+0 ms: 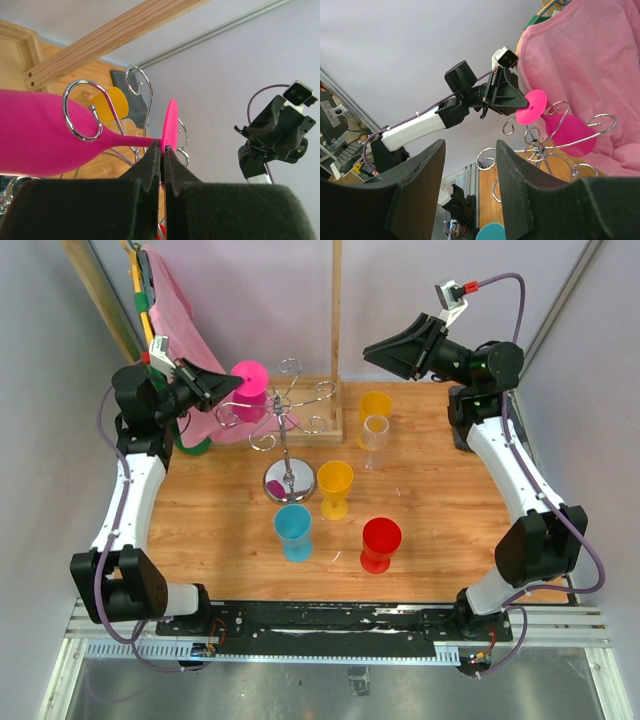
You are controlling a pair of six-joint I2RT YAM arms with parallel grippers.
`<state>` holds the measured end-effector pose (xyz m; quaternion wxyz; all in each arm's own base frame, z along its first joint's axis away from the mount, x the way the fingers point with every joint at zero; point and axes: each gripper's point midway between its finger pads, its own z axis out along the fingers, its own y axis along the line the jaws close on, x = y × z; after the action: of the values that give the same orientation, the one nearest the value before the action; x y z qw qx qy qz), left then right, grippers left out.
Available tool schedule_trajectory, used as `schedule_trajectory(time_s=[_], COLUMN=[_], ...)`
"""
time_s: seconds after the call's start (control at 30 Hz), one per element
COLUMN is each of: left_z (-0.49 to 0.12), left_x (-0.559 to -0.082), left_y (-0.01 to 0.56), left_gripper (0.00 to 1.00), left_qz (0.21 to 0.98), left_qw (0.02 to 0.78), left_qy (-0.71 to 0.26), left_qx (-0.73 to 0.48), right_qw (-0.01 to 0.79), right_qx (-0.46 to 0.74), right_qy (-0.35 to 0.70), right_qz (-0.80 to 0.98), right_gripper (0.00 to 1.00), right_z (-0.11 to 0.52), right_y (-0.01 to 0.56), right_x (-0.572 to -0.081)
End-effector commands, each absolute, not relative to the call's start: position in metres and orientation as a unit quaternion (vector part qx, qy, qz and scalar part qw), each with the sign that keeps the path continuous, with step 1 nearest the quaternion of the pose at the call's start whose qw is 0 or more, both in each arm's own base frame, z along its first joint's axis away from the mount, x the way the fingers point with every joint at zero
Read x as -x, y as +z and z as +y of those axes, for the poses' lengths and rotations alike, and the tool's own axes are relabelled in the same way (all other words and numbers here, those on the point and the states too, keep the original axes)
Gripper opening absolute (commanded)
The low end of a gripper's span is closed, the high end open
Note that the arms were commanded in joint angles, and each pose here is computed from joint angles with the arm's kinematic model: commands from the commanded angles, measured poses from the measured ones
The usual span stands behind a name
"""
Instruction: Place the wine glass upside down on the wine glass rack
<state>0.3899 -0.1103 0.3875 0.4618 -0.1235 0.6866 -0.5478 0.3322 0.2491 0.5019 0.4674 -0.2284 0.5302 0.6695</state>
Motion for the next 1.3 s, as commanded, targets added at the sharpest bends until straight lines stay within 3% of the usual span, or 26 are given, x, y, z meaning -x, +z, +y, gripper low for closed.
schedule_trajectory(time_s=[0.0,1.27], left_z=[-0.112,-0.084], left_x=[-0.395,-0.426], left_y=[0.411,0.389], left_gripper=[0.00,0.00], left_qz=[0.661,0.651], left_qw=[0.486,0.536], left_qy=[-0.562,-0.499], left_qx=[0.104,0.202], right_qw=[0.489,0.482], right_qx=[0.247,0.245], right_qy=[0.660,0.660], right_qz=[0.515,0.521], right_gripper=[0.47,0.47], right_z=[0.244,0.248], right_y=[0.514,0.504], right_x=[-0.322,-0.326])
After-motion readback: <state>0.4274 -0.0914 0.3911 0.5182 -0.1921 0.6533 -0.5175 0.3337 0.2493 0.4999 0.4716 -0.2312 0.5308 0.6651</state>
